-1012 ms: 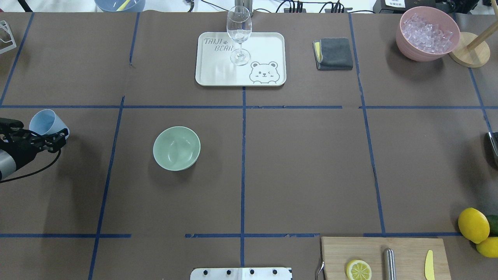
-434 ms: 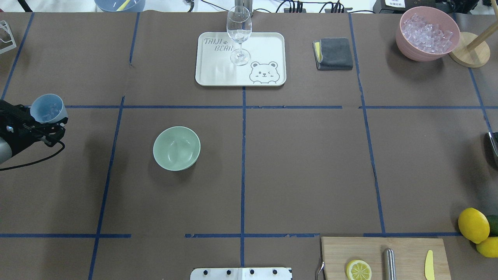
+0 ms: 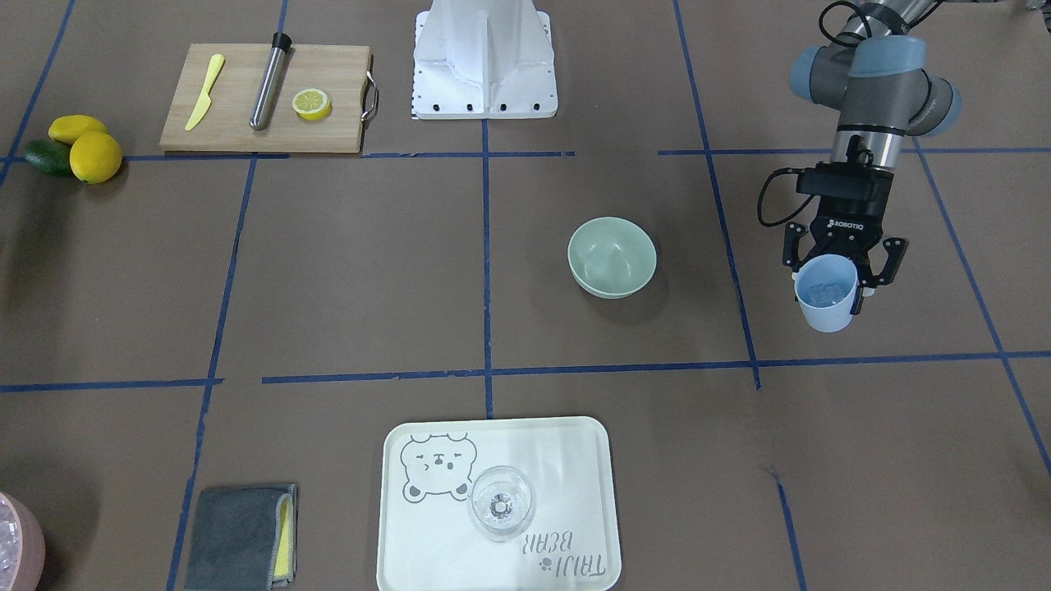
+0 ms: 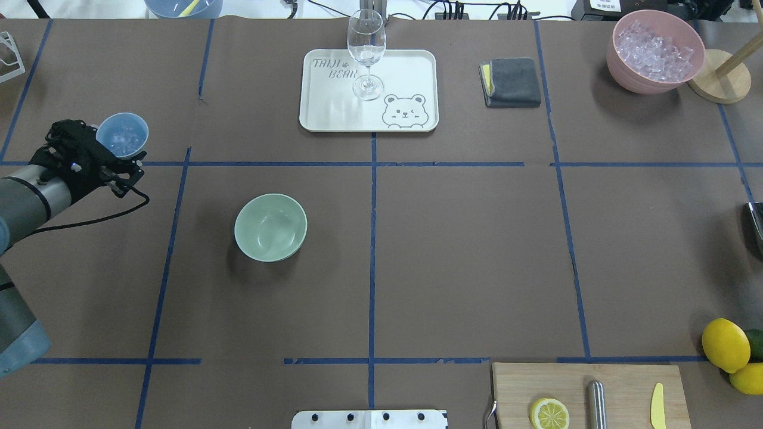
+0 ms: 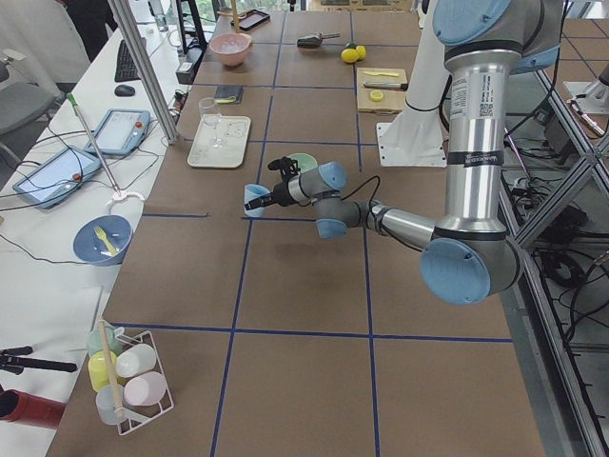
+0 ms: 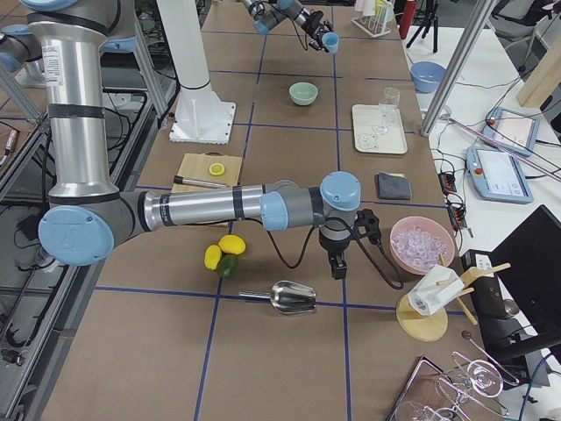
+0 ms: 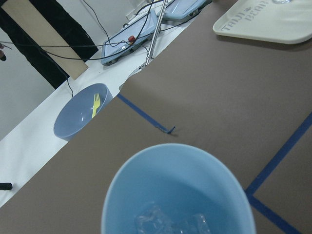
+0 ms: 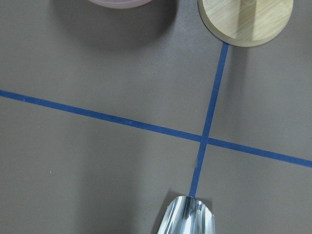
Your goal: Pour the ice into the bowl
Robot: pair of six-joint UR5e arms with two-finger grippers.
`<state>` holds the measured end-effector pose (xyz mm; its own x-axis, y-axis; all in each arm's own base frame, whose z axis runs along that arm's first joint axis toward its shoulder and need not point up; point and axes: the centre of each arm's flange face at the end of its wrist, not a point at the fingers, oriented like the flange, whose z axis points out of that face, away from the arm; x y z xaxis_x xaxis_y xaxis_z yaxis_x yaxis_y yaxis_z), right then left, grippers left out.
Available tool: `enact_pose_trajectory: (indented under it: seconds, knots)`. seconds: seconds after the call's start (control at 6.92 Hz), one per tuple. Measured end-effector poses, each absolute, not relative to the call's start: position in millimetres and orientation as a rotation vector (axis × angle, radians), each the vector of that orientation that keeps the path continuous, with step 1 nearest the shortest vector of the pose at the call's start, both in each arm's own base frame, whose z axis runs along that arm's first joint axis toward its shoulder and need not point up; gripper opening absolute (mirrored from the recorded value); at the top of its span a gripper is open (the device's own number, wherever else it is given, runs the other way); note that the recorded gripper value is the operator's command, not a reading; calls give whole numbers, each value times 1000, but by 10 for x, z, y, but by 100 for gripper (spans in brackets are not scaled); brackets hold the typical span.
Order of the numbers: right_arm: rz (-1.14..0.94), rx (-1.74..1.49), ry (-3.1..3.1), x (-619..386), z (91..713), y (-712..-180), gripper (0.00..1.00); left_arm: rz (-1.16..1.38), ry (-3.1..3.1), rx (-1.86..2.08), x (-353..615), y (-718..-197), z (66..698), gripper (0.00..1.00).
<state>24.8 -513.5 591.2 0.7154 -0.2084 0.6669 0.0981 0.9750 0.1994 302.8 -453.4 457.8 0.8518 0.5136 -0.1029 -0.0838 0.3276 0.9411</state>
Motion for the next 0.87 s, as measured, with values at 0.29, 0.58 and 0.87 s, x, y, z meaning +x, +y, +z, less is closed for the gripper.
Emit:
enact_pose_trajectory:
  seconds: [0.29, 0.58, 0.87]
  knots:
    - [-165, 146, -756, 261, 5957, -5095, 100, 428, 392, 1183, 3337, -4662, 4174, 0]
    - [-156, 142, -754, 289, 5985, -5071, 100, 461, 342, 1218, 3847, -4409, 3929, 0]
    - [-149, 137, -755, 313, 6014, -5049, 100, 591, 167, 1290, 3989, -4266, 3775, 0]
